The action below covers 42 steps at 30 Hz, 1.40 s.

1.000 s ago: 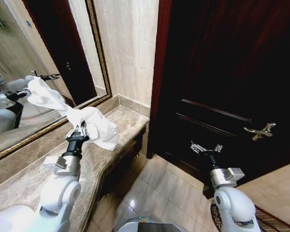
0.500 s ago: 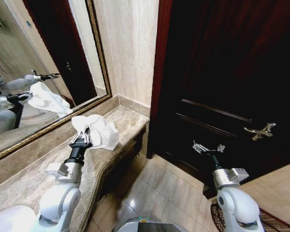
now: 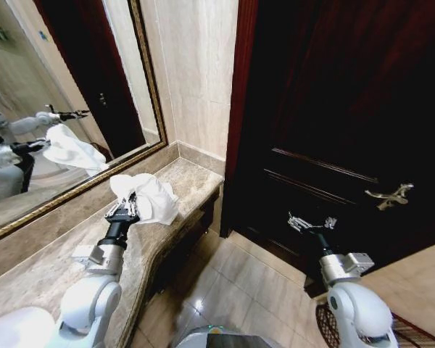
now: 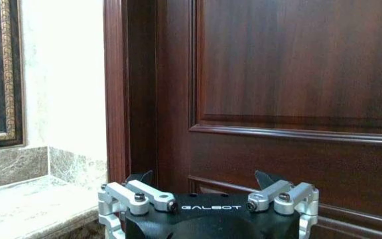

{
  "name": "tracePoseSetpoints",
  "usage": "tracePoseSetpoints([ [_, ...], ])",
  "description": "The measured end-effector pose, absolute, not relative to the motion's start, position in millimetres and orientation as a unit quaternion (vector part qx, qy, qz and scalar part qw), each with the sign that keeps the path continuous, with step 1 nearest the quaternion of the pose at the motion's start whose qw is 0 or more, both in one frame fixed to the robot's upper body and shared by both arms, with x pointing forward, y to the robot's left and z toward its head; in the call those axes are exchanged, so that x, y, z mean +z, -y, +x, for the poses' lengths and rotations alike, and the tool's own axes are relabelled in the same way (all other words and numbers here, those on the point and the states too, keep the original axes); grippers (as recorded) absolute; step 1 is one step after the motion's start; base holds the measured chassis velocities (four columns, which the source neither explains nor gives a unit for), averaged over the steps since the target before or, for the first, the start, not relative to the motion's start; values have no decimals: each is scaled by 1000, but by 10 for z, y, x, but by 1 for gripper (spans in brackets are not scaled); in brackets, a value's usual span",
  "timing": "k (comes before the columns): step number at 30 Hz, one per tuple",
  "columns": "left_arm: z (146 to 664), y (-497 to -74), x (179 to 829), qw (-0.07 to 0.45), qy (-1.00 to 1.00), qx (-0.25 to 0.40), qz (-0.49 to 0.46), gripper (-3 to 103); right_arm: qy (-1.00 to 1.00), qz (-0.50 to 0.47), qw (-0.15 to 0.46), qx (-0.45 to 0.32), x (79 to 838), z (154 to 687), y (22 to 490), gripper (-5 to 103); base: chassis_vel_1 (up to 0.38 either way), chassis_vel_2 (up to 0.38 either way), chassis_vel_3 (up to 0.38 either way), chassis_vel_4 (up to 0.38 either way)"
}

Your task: Discard the used towel into the hamper.

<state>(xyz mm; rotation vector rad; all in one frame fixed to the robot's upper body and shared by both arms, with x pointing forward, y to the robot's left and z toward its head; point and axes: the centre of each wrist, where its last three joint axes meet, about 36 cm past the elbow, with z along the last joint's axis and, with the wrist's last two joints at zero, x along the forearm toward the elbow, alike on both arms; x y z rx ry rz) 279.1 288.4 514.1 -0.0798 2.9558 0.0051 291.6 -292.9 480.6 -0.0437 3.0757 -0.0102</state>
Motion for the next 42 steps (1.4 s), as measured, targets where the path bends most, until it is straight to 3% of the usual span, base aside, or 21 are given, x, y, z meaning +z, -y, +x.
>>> tracePoseSetpoints([
  [42, 2820, -2888, 5056, 95, -995, 27, -28, 4, -999, -6, 32, -5, 4714, 2899, 2959, 100, 74, -72, -75, 78],
])
